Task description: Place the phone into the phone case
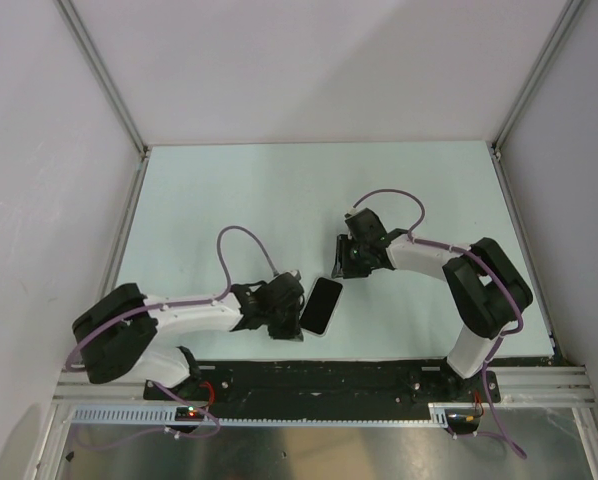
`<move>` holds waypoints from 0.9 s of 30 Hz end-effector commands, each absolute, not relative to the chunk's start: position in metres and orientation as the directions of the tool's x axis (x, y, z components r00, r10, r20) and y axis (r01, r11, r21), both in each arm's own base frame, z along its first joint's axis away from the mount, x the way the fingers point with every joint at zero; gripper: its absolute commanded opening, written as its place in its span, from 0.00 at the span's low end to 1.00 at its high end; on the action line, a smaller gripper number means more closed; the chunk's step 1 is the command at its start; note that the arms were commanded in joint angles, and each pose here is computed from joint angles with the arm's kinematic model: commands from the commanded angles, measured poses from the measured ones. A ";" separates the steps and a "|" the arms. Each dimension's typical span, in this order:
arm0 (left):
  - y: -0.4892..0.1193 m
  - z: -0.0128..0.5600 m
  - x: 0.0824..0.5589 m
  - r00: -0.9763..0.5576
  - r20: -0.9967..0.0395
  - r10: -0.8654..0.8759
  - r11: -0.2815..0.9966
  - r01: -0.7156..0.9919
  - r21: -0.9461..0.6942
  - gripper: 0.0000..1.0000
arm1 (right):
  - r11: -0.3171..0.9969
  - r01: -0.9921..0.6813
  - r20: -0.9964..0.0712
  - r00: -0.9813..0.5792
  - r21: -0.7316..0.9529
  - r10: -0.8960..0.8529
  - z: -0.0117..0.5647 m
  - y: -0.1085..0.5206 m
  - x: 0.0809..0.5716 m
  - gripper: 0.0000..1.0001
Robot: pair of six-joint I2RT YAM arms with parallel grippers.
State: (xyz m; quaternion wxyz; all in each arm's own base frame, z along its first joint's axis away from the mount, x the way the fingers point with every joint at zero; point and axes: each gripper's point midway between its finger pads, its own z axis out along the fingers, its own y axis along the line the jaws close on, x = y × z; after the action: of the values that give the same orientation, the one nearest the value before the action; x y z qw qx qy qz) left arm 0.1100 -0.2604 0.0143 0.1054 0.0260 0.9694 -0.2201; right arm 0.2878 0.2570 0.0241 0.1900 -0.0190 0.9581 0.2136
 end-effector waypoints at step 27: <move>-0.259 0.010 0.236 -0.931 -0.333 -0.151 0.929 -0.018 -0.371 0.00 | 0.920 -0.081 -0.378 -0.923 0.384 0.077 0.028 0.247 0.305 0.41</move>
State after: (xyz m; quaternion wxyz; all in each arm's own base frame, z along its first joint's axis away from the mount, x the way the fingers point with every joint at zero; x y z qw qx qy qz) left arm 0.1891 -0.2690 0.0134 0.1082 -0.0400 0.9696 -0.2157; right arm 0.3226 0.2376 0.0282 0.2328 0.0173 0.9538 0.1890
